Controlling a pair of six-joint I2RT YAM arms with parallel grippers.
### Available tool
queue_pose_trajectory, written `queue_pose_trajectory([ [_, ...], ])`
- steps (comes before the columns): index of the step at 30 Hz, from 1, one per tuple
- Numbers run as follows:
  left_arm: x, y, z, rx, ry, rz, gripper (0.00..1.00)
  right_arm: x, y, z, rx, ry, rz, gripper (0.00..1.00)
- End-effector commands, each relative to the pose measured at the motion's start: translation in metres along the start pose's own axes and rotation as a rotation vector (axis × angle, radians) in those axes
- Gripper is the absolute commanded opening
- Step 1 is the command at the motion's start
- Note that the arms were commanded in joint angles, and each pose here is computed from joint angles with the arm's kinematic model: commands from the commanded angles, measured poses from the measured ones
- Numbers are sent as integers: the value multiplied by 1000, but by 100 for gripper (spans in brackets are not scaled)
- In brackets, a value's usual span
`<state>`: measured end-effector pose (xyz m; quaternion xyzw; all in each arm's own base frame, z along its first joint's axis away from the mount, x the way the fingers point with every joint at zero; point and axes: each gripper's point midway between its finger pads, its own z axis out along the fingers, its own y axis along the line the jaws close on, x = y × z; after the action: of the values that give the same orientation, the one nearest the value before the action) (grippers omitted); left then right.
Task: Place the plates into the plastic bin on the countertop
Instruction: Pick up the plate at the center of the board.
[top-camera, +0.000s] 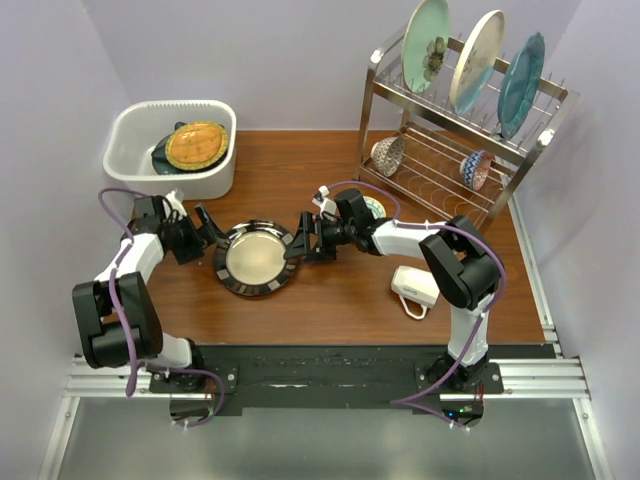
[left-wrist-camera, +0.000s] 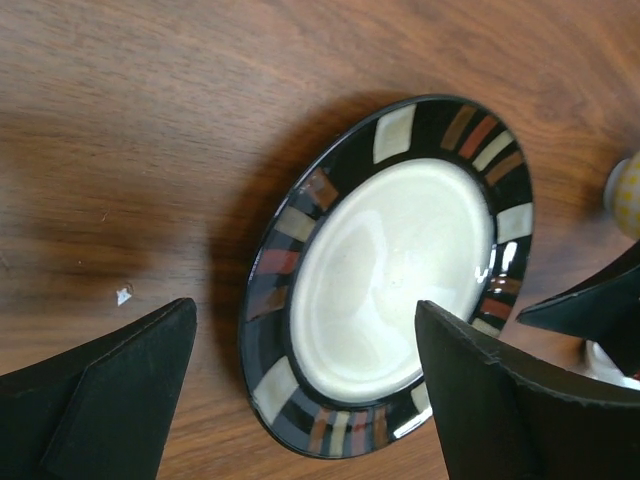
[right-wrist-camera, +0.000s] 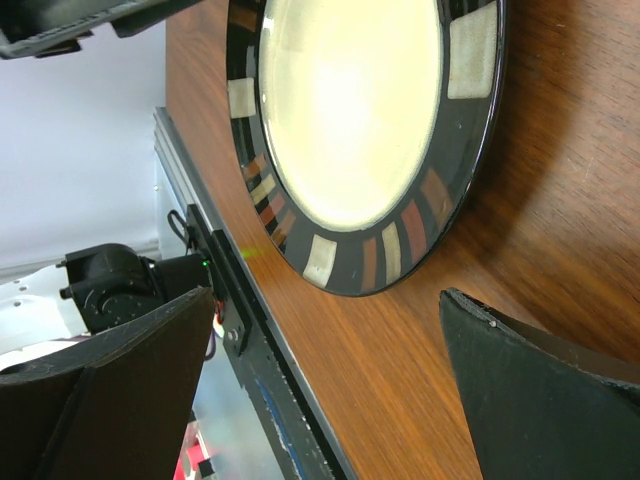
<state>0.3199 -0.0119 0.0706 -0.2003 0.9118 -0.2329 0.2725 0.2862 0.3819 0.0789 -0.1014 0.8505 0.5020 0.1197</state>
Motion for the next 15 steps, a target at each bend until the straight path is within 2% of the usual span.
queue_pose_trajectory([
  [1, 1, 2, 11, 25, 16, 50, 91, -5, 7, 3, -23, -9, -32, 98],
  [4, 5, 1, 16, 47, 47, 47, 85, -4, 6, 4, -21, -7, -30, 99],
  [15, 28, 7, 31, 99, 180, 59, 76, -4, 2, 7, -18, -3, -26, 98],
])
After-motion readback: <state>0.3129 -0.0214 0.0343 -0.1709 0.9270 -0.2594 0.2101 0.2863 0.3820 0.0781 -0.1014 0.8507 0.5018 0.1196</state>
